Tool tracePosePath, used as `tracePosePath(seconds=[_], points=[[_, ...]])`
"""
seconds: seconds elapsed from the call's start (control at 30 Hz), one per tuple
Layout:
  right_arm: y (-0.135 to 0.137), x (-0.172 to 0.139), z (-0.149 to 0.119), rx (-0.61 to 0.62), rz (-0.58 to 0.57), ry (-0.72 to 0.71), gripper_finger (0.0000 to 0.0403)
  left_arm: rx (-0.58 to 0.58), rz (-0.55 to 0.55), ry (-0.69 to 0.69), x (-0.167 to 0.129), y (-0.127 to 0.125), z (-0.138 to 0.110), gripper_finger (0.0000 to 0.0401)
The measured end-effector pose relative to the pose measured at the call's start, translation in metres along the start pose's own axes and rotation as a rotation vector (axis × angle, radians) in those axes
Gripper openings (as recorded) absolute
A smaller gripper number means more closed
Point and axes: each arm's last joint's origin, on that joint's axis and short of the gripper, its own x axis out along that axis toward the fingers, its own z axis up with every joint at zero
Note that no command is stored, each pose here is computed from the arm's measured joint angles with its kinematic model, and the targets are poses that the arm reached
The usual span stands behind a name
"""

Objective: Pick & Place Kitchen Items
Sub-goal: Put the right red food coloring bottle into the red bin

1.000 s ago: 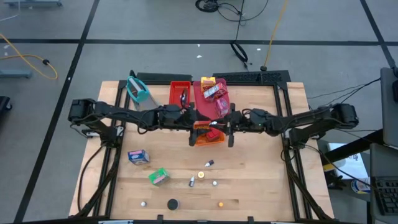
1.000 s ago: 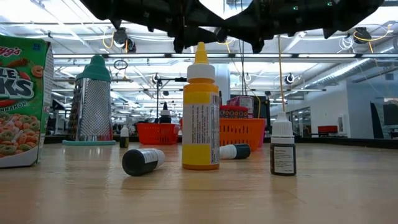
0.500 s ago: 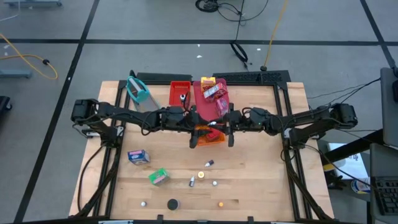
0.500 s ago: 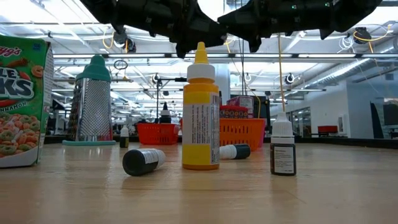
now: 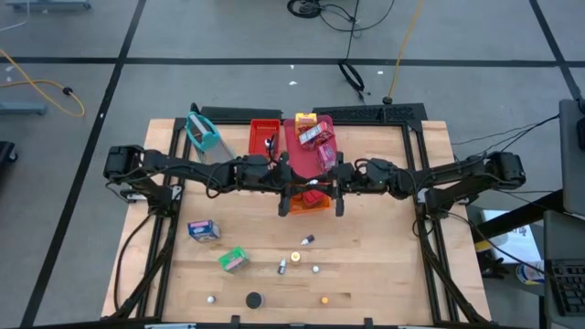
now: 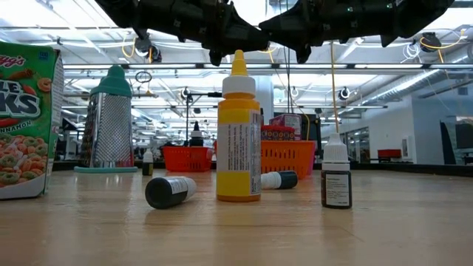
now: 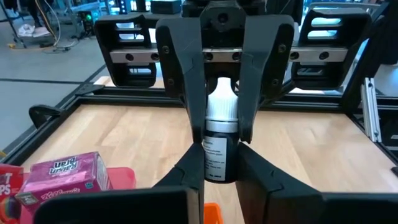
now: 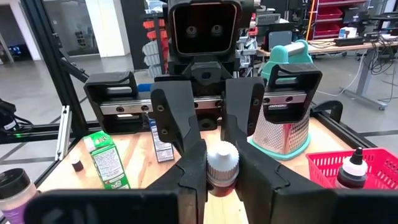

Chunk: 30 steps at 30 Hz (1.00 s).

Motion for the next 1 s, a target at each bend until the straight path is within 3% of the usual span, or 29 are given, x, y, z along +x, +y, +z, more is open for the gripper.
tracePosePath(seconds=[0.1, 0.4, 0.7, 1.0], points=[[0.000, 0.000, -0.001, -0.003, -0.001, 0.007, 0.0060, 0.001, 0.003, 0.002, 0.000, 0.000, 0.000, 0.0049], [-0.002, 0.000, -0.002, -0.030, -0.055, 0.014, 0.0120, -0.003, 0.074, 0.005, 0.000, 0.003, 0.000, 0.0048], [-0.002, 0.000, -0.008, -0.036, -0.062, 0.074, 0.0116, -0.008, 0.317, 0.102, -0.020, 0.024, 0.005, 0.0047], [0.000, -0.001, -0.012, 0.006, -0.053, 0.112, 0.0109, -0.047, 0.673, 0.208, -0.061, 0.058, 0.013, 0.0047]])
